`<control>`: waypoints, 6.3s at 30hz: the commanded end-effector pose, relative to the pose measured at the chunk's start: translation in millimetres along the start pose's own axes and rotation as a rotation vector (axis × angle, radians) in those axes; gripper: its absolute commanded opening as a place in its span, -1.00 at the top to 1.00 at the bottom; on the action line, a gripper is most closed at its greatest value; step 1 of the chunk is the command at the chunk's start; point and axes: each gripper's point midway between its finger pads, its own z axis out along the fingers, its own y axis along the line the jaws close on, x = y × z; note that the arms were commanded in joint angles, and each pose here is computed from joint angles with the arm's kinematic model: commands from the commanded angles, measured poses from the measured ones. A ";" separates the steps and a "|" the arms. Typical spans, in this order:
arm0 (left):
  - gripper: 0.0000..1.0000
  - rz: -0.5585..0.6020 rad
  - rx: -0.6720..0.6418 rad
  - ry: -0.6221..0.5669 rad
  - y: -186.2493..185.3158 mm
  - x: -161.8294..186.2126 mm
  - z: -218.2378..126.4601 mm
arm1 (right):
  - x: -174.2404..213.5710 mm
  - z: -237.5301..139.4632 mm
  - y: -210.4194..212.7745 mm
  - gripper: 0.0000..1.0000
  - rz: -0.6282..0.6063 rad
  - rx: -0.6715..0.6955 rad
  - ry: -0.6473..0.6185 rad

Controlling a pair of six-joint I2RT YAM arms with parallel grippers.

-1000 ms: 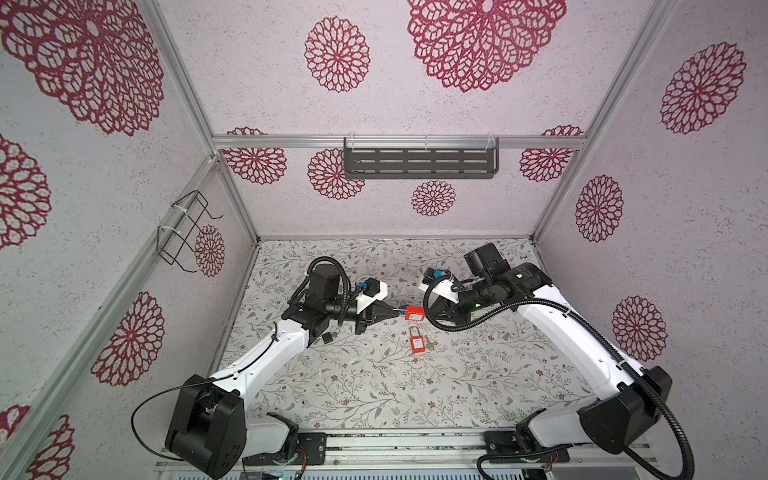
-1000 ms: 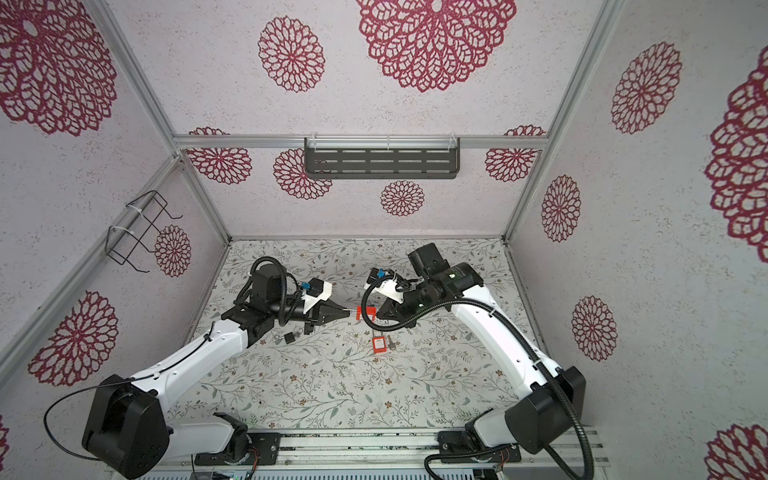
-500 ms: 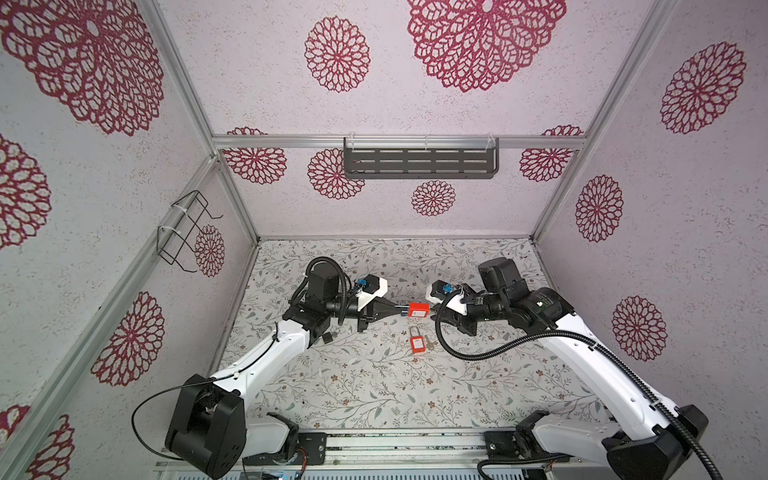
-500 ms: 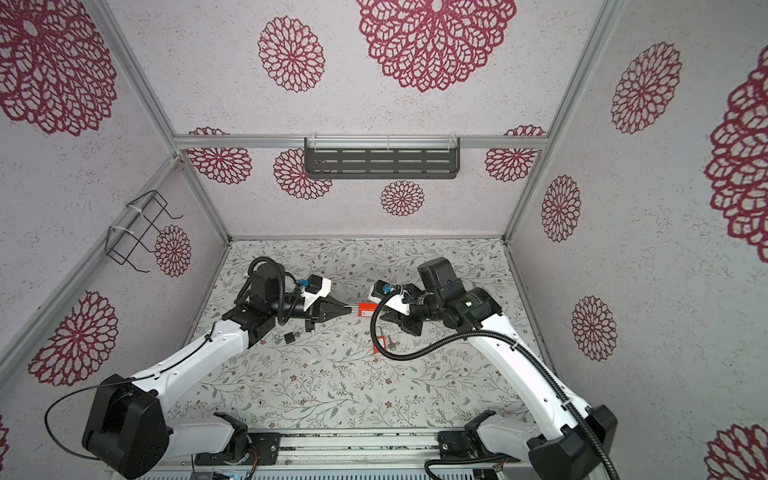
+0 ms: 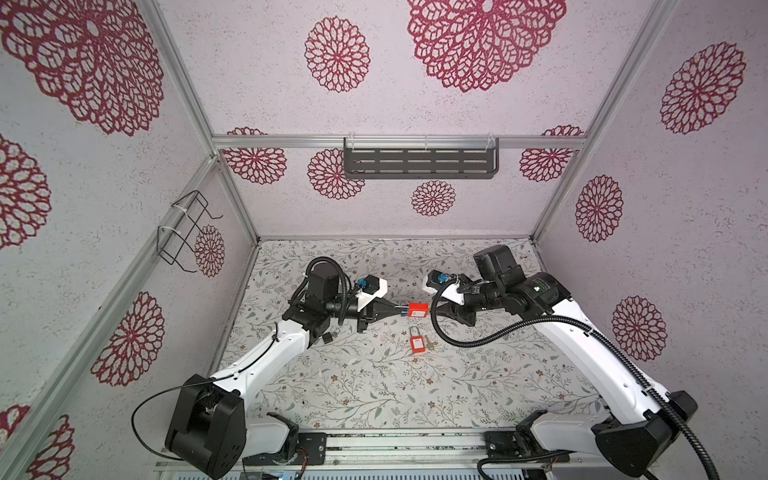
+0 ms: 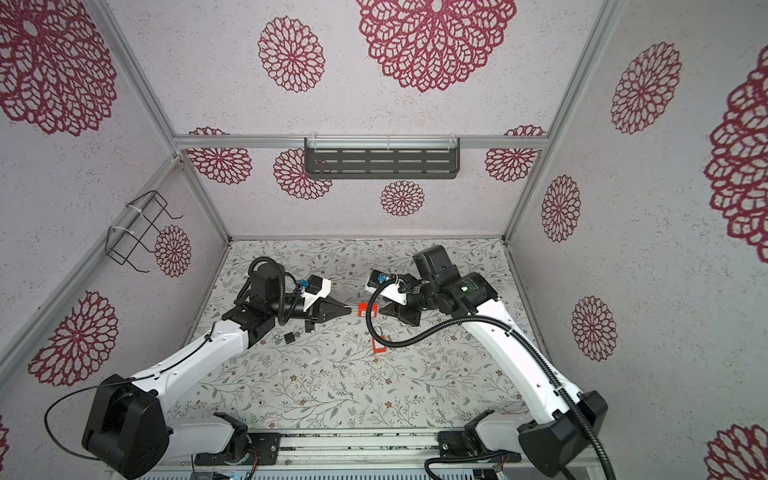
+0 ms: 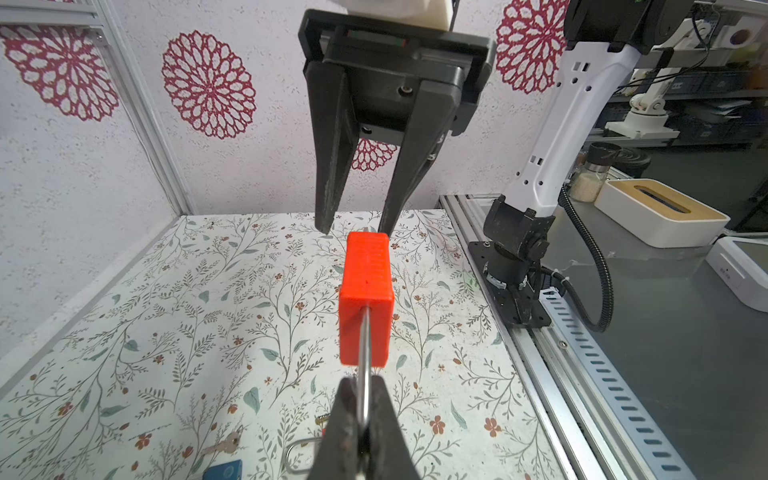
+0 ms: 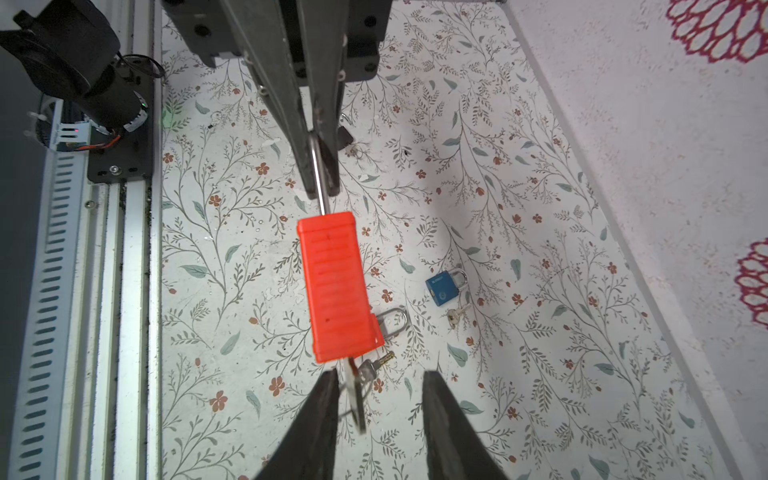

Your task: Lock with the key

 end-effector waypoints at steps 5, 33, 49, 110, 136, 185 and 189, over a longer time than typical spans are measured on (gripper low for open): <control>1.00 0.041 0.017 -0.009 -5.8 -8.1 -1.1 | -1.6 -3.0 14.6 0.48 -0.006 -0.080 -0.002; 1.00 0.052 0.059 0.054 -13.1 -0.7 -2.3 | 12.7 -3.8 24.3 1.00 -0.090 -0.072 0.002; 1.00 0.064 0.058 0.099 -22.0 7.8 -17.6 | 36.2 -1.5 36.0 1.00 -0.060 -0.094 0.057; 1.00 -0.175 0.243 1.179 -10.3 198.3 -20.9 | 112.3 53.5 31.7 1.00 0.574 0.208 -0.026; 0.71 -0.123 0.214 1.230 24.9 230.1 4.8 | 116.8 75.4 31.4 1.00 0.601 0.158 0.001; -0.12 -0.255 -0.247 0.870 82.5 162.4 -13.2 | 105.3 137.0 43.6 1.00 0.775 0.082 0.224; -0.95 -0.284 -0.356 0.770 89.1 142.0 -36.1 | 98.9 147.6 43.8 1.00 0.791 0.086 0.249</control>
